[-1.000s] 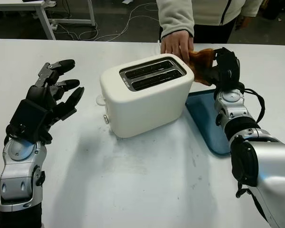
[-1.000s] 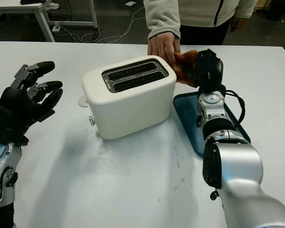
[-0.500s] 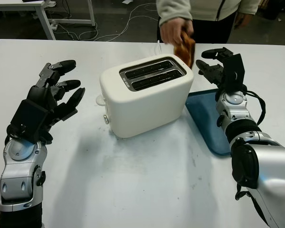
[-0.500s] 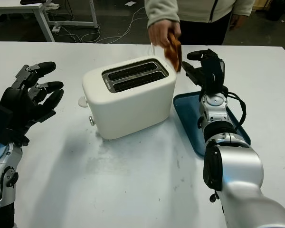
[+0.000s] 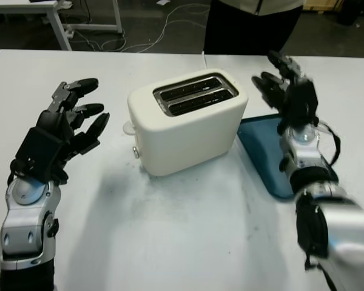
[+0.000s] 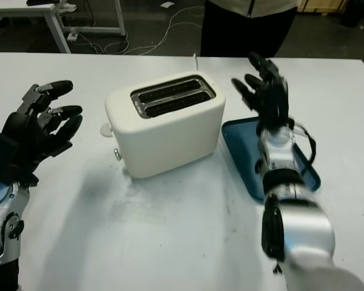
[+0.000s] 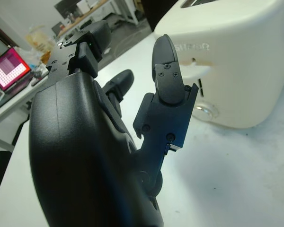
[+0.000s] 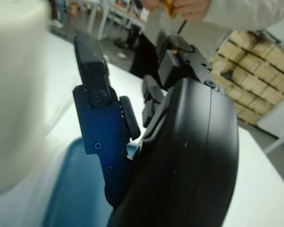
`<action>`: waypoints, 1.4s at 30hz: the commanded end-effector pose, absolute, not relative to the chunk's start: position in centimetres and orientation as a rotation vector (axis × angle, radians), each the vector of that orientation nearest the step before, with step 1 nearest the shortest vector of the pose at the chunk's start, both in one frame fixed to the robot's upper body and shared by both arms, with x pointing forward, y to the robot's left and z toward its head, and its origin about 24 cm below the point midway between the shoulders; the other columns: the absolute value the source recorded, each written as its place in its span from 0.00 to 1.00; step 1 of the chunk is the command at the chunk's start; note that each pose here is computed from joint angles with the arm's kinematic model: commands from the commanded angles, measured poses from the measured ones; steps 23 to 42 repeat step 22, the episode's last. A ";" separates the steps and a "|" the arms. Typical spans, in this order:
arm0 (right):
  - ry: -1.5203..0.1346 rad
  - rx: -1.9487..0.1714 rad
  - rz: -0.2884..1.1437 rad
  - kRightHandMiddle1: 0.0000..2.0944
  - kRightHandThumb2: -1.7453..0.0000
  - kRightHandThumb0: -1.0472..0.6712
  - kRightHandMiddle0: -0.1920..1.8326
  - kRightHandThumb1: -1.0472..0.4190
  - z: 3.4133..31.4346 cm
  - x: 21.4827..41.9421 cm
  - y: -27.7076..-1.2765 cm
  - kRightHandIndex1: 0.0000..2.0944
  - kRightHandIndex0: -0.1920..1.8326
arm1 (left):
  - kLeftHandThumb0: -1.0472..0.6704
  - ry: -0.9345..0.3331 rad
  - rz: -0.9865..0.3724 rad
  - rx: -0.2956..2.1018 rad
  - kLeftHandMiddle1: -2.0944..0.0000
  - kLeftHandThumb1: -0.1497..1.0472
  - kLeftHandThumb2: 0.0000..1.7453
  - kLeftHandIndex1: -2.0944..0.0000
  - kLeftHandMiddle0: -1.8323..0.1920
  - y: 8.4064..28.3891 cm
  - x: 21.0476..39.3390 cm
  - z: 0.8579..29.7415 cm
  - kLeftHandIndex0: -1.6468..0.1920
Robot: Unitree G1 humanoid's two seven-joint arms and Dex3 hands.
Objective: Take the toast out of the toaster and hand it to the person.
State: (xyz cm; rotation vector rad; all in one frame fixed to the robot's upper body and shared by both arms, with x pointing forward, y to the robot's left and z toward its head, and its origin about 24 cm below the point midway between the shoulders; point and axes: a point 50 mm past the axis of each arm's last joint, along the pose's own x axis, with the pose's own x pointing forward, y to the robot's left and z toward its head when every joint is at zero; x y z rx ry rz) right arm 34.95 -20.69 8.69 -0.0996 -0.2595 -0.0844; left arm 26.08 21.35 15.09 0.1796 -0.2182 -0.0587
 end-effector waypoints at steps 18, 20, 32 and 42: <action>-0.273 0.027 -0.009 0.01 0.73 0.19 0.24 0.09 4.7 23.1 -14.4 0.03 0.22 | 0.41 -0.240 0.049 0.023 0.75 0.89 0.35 0.81 0.91 17.6 21.7 7.6 0.90; -0.270 0.022 -0.018 0.00 0.73 0.19 0.23 0.09 4.8 23.0 -14.5 0.03 0.21 | 0.47 -0.188 0.022 -0.010 0.79 0.89 0.39 0.83 0.91 17.5 21.5 7.2 0.90; -0.262 0.028 -0.029 0.00 0.73 0.19 0.23 0.09 4.9 22.9 -14.5 0.03 0.21 | 0.45 -0.168 -0.001 -0.016 0.81 0.89 0.42 0.84 0.91 17.4 21.5 7.1 0.90; -0.262 0.028 -0.029 0.00 0.73 0.19 0.23 0.09 4.9 22.9 -14.5 0.03 0.21 | 0.45 -0.168 -0.001 -0.016 0.81 0.89 0.42 0.84 0.91 17.4 21.5 7.1 0.90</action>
